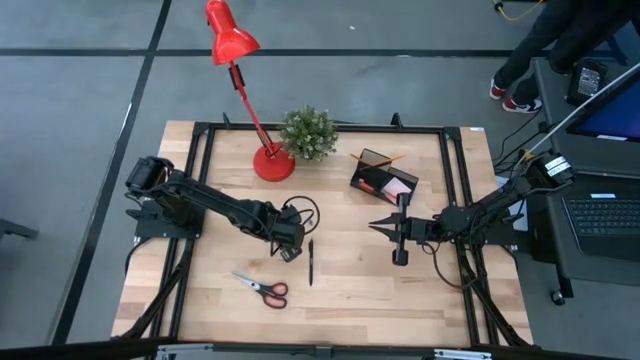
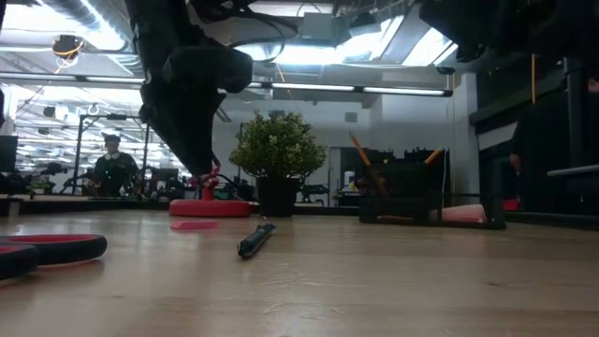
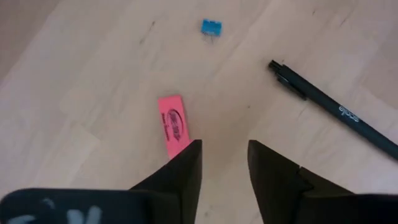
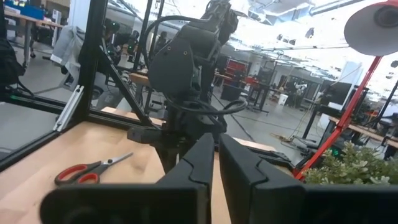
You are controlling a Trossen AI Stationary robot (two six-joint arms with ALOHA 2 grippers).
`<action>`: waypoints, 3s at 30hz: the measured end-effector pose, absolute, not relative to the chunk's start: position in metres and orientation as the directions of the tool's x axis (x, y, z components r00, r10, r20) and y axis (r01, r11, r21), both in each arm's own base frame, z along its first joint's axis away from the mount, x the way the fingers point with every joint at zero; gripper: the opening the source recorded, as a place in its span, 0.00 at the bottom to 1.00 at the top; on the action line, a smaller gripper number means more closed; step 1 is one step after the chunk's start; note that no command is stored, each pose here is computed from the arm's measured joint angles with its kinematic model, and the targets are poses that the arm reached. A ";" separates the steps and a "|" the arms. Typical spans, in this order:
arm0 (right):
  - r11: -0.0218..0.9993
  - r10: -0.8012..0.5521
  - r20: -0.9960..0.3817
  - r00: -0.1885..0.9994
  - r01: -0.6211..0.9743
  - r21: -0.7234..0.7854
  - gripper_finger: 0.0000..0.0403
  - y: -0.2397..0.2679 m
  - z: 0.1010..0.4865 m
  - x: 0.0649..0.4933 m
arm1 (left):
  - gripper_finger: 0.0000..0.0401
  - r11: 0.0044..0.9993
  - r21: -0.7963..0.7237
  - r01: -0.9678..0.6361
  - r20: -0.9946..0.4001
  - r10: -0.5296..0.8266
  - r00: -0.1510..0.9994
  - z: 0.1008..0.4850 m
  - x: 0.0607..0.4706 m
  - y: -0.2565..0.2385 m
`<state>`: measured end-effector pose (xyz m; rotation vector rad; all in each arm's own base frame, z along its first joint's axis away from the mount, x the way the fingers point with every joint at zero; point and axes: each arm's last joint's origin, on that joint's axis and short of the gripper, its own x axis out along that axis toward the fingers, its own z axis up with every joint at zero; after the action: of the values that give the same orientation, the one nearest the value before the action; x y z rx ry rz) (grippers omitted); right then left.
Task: Pick and place office supplies into organizer
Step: Put the pink eraser into the black desk organizer
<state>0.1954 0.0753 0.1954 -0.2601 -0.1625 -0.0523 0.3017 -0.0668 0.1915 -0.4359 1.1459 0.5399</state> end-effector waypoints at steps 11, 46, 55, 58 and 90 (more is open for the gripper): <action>0.969 -0.030 0.164 0.986 0.068 -0.236 0.07 0.075 0.195 0.195 | 0.38 0.735 0.037 -0.677 -0.958 0.219 0.186 0.162 0.311 -0.045; 0.969 -0.030 0.161 0.987 0.068 -0.237 0.07 0.075 0.195 0.195 | 0.16 0.823 0.025 -0.568 -0.989 0.102 0.105 0.137 0.319 -0.032; 0.968 -0.028 0.148 0.989 0.064 -0.244 0.07 0.075 0.194 0.196 | 0.16 0.877 0.049 -0.477 -0.987 0.115 0.110 0.138 0.318 -0.035; 0.968 -0.029 0.148 0.989 0.065 -0.244 0.07 0.075 0.194 0.196 | 0.16 0.890 0.056 -0.452 -0.986 0.122 0.118 0.141 0.317 -0.037; 0.968 -0.028 0.150 0.988 0.065 -0.244 0.07 0.076 0.194 0.196 | 0.16 0.980 0.172 -0.099 -0.745 0.195 0.637 0.226 0.313 -0.057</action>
<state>0.1955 0.0755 0.1937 -0.2511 -0.1458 -0.0471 0.3128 -0.0567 0.2257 0.1191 0.8640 0.1684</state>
